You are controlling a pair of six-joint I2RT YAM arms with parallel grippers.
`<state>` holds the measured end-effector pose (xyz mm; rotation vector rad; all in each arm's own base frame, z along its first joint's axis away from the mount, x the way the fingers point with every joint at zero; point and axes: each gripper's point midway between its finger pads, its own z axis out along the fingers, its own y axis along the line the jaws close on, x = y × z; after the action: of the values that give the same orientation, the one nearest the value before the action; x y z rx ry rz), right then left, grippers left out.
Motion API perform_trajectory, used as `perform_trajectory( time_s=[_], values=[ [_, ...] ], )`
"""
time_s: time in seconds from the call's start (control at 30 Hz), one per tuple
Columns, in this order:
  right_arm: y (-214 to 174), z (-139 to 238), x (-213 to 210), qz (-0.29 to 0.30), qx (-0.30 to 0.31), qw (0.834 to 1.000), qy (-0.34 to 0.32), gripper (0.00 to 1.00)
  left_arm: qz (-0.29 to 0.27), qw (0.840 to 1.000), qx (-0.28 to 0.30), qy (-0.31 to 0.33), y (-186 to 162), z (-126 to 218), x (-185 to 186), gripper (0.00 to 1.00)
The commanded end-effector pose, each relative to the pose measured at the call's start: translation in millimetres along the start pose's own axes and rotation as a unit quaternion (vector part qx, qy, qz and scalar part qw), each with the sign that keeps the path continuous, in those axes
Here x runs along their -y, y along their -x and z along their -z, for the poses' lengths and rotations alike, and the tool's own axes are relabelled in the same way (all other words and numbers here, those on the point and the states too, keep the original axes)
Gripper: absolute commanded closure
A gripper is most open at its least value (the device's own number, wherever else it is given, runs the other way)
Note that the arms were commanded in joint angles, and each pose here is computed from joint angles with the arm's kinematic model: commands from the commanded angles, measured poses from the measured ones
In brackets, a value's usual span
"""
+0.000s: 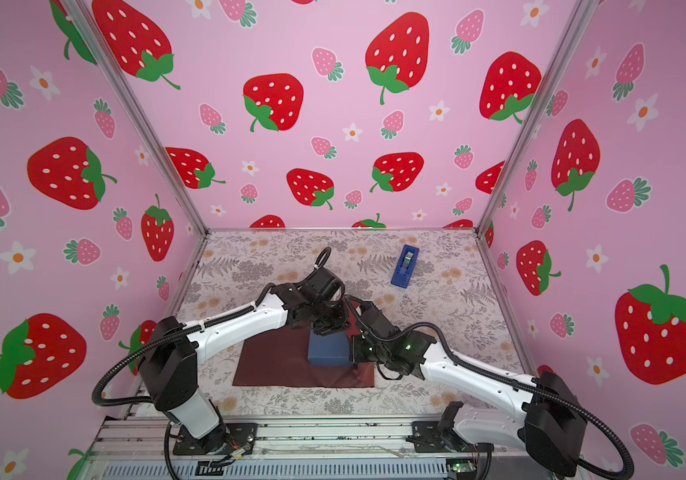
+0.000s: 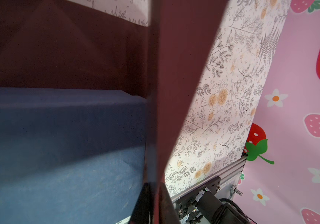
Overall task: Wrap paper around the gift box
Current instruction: 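Fold the lifted paper over the box top toward the left gripper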
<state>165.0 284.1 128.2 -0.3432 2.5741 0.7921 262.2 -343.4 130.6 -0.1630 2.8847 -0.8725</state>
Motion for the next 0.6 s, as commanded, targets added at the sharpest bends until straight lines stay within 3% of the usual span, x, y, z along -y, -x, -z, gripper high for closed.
perform_trajectory(
  time_s=[0.0, 0.13, 0.2, 0.4, 0.57],
  values=[
    [7.4, 5.1, -11.0, -0.002, 0.016, 1.000, 0.018, 0.96, 0.000, 1.000, 0.008, -0.005, 5.5, 3.1, 9.7, 0.90],
    [8.9, 8.4, -14.5, -0.001, 0.019, 0.999, 0.027, 0.92, -0.001, 1.000, 0.006, -0.004, 6.2, 2.8, 8.6, 0.93],
    [11.2, 12.7, -16.0, 0.000, 0.025, 0.999, 0.030, 0.87, -0.003, 1.000, 0.005, -0.003, 6.1, 4.0, 8.0, 1.00],
    [25.3, 41.9, -10.1, 0.007, 0.058, 0.998, 0.007, 0.55, -0.012, 1.000, 0.010, 0.005, 7.3, 14.6, 2.0, 1.00],
    [42.4, 66.7, 2.6, -0.009, 0.097, 0.995, -0.014, 0.51, -0.020, 1.000, 0.012, 0.008, 8.8, 27.0, -5.6, 1.00]
  ],
)
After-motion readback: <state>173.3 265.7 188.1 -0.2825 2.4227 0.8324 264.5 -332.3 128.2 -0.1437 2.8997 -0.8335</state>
